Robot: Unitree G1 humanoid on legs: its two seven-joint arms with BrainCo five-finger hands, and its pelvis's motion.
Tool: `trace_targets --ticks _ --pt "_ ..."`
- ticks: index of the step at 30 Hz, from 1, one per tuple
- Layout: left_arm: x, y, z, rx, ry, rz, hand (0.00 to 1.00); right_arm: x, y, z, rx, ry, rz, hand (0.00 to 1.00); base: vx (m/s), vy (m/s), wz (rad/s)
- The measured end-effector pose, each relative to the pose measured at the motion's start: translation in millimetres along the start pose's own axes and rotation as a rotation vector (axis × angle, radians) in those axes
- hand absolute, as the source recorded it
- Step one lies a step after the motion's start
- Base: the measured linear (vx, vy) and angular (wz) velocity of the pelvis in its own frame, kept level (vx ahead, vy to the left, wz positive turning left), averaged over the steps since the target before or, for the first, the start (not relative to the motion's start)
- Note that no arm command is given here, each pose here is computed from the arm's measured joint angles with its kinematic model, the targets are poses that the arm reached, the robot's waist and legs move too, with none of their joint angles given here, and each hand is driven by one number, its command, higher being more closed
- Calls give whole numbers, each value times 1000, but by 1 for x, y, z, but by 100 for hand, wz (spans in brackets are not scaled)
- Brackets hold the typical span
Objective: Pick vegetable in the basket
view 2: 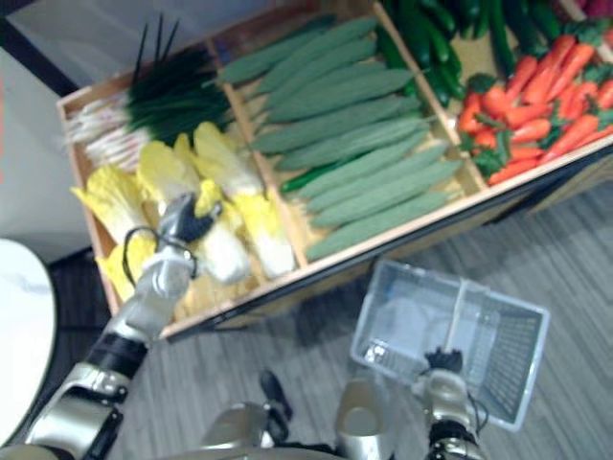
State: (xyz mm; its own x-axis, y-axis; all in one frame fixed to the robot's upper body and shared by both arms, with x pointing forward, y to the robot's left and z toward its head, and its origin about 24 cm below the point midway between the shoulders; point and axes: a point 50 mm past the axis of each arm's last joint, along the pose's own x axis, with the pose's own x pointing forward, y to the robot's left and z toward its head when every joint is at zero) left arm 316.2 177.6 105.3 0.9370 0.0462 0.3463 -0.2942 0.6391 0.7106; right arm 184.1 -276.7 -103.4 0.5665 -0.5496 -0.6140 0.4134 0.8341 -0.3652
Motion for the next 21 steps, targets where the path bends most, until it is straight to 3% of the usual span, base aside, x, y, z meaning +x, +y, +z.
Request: trace_targets --ticks 4,10,15,19,21 --pt "-20 8 0 -67 2 50 100 -1 1 -4 -45 3 23 100 -48 37 -112" --pt "-22 -2 41 -115 -153 34 100 -15 13 -15 -6 -4 57 100 -3 164 -69" --pt "-34 -25 73 -203 -260 -59 100 -28 31 6 -10 -134 113 100 -52 42 -104" --pt "-50 -45 67 -220 -213 -177 100 -43 40 11 -10 -209 161 100 -24 -2 -121" --pt "-51 -56 52 -163 -164 -240 100 -51 52 27 -31 -291 230 100 -149 4 -206"
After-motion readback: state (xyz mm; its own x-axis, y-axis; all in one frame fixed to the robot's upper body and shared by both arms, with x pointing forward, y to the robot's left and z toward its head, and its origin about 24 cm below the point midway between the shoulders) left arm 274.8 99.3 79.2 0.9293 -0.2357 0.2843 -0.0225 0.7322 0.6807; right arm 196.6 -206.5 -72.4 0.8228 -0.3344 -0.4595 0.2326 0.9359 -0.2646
